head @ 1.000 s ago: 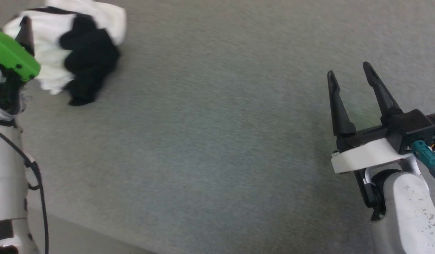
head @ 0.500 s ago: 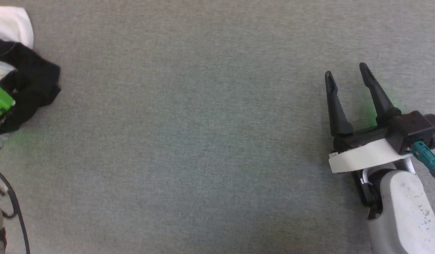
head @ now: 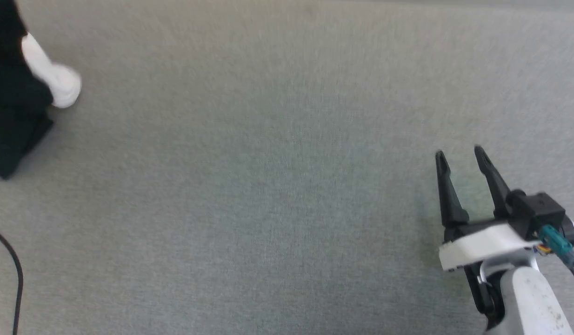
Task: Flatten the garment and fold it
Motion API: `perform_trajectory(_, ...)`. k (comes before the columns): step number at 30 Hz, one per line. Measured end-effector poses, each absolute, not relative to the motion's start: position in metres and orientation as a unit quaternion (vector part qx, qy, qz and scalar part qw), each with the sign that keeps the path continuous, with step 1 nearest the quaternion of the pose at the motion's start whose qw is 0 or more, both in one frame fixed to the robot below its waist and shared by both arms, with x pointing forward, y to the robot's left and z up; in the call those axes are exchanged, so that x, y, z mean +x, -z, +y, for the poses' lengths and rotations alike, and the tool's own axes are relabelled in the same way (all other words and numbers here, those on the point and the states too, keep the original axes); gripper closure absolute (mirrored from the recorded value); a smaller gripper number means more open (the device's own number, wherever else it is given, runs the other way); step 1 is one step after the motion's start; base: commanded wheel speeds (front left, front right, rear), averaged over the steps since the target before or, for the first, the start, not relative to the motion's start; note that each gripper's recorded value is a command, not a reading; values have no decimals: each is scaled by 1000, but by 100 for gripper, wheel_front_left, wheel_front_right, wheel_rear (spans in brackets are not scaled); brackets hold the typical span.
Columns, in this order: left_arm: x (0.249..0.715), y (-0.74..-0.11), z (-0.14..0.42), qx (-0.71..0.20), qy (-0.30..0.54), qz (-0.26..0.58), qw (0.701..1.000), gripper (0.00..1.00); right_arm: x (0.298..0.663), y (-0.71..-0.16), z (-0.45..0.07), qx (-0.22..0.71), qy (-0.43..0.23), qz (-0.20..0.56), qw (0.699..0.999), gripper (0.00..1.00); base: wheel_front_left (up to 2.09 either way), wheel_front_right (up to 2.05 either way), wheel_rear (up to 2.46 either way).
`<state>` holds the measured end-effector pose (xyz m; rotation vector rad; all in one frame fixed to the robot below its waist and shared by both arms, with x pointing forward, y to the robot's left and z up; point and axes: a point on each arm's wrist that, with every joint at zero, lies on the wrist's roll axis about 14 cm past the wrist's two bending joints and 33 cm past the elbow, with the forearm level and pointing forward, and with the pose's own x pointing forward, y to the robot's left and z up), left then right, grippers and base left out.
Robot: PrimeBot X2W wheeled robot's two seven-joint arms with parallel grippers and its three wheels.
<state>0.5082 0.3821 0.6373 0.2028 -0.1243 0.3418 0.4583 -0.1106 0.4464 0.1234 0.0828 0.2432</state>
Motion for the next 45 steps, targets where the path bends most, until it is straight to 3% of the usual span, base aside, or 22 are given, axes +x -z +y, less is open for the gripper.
perform_trajectory(9, 488, -776, 272, 108, -28, -240, 964, 100, 424, -501, -145, 60, -79, -20, 995, 0, 0, 0, 0)
perform_trajectory(14, 485, -801, 194, 69, 68, -270, 958, 100, 403, -514, -167, 54, -49, -35, 997, 0, 0, 0, 0)
perform_trajectory(19, 485, -792, 107, -5, 182, -242, 953, 100, 383, -519, -191, 49, -16, -38, 998, 0, 0, 0, 0)
perform_trajectory(24, 479, -717, 35, -49, 275, -115, 953, 100, 367, -524, -211, 46, 14, -43, 998, 0, 0, 0, 0)
perform_trajectory(28, 460, -616, -7, -75, 323, 48, 942, 100, 357, -524, -221, 45, 29, -40, 998, 0, 0, 0, 0)
perform_trajectory(33, 408, -490, -31, -68, 346, 258, 899, 100, 352, -521, -224, 47, 36, -35, 998, 0, 0, 0, 0)
perform_trajectory(38, 365, -424, -30, -48, 346, 377, 858, 100, 352, -519, -220, 48, 30, -28, 998, 0, 0, 0, 0)
perform_trajectory(39, 362, -420, -29, -47, 343, 384, 856, 73, 353, -519, -219, 48, 28, -28, 998, 0, 0, 0, 0)
perform_trajectory(40, 361, -418, -28, -48, 340, 387, 856, 14, 353, -519, -218, 48, 26, -28, 998, 0, 0, 0, 0)
perform_trajectory(41, 361, -419, -27, -48, 338, 386, 857, 0, 353, -519, -217, 48, 25, -28, 998, 0, 0, 0, 0)
perform_trajectory(45, 377, -435, -18, -71, 310, 339, 885, 0, 356, -520, -212, 49, 16, -30, 998, 0, 0, 0, 0)
